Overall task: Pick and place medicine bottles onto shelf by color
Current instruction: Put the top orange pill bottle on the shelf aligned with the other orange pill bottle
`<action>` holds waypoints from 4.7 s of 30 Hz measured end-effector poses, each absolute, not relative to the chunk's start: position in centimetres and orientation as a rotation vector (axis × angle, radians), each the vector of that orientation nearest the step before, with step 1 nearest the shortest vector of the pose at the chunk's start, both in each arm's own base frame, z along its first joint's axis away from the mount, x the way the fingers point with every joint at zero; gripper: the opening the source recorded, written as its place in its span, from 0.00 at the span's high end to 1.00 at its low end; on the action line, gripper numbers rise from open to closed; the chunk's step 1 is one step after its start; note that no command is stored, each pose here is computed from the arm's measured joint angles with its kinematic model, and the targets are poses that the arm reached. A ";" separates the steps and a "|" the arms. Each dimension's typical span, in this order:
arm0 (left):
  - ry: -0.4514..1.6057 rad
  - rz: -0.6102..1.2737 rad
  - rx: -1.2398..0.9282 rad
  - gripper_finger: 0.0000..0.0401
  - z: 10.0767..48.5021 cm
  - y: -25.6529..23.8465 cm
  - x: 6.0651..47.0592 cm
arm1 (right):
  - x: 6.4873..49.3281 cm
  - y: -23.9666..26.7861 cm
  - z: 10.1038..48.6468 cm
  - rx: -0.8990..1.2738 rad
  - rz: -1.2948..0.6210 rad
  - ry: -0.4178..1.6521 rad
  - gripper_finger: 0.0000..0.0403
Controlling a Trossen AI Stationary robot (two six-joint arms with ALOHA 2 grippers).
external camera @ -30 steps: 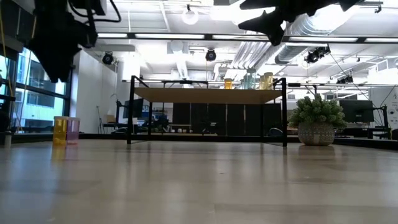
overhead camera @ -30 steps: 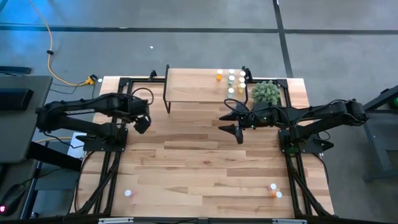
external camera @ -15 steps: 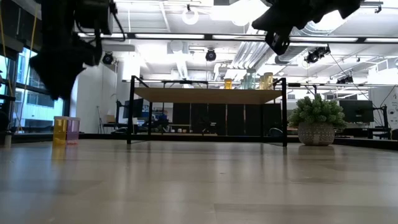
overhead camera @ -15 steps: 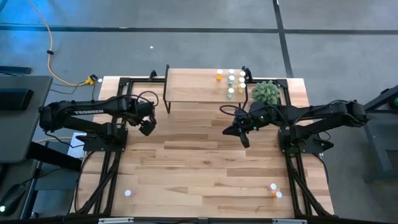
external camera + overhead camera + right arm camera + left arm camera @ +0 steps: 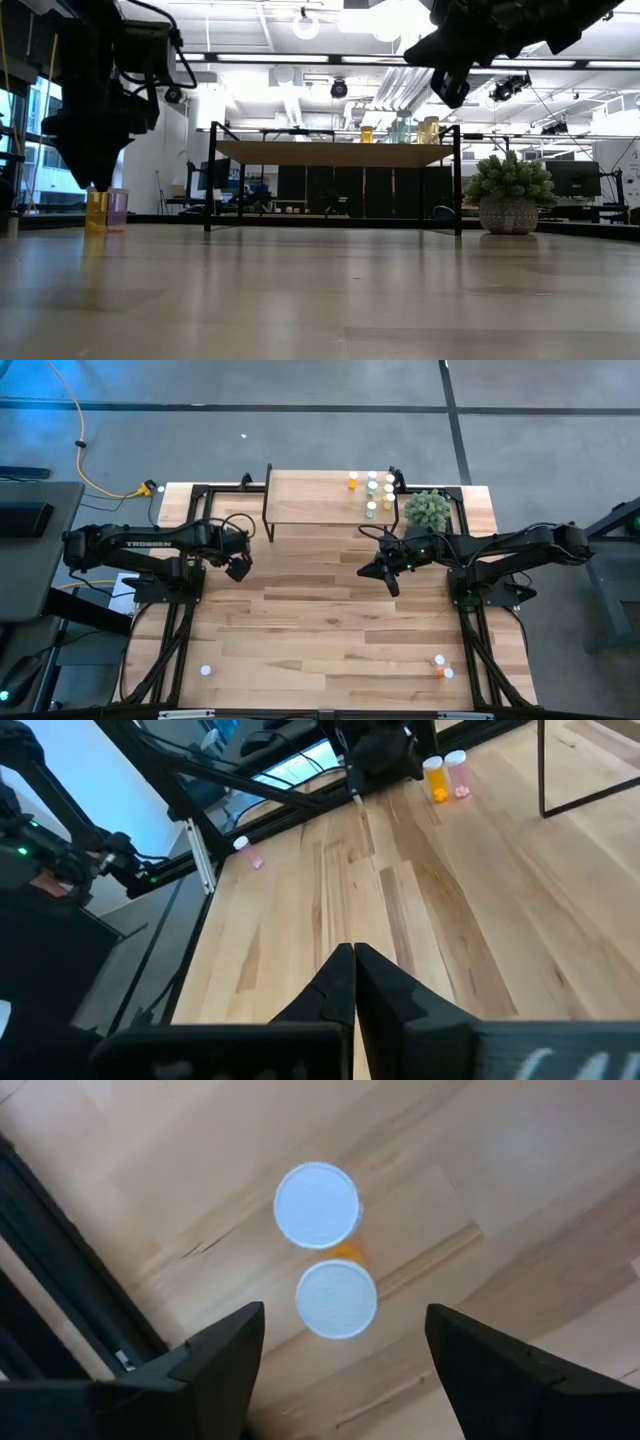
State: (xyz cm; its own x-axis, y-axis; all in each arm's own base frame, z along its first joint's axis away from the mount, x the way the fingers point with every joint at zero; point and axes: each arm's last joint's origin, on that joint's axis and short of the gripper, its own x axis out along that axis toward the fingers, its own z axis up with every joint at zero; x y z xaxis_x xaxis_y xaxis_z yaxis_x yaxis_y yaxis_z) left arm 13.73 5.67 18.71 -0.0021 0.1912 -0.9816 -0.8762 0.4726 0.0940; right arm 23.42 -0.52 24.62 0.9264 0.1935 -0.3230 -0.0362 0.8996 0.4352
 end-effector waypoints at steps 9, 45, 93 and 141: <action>1.278 1.005 -0.652 0.46 18.2 6.2 13.8 | 23.4 -0.5 24.6 0.449 0.119 0.370 1.00; 1.256 0.990 -0.644 0.57 17.2 6.2 13.7 | 23.4 -0.6 24.6 0.453 0.101 0.368 1.00; 1.054 0.453 -0.281 0.71 39.1 10.9 26.9 | 23.4 -0.6 24.6 0.462 0.099 0.369 1.00; 1.271 0.358 0.070 0.61 33.0 20.4 35.5 | 23.5 -0.9 24.6 0.470 -0.012 0.348 1.00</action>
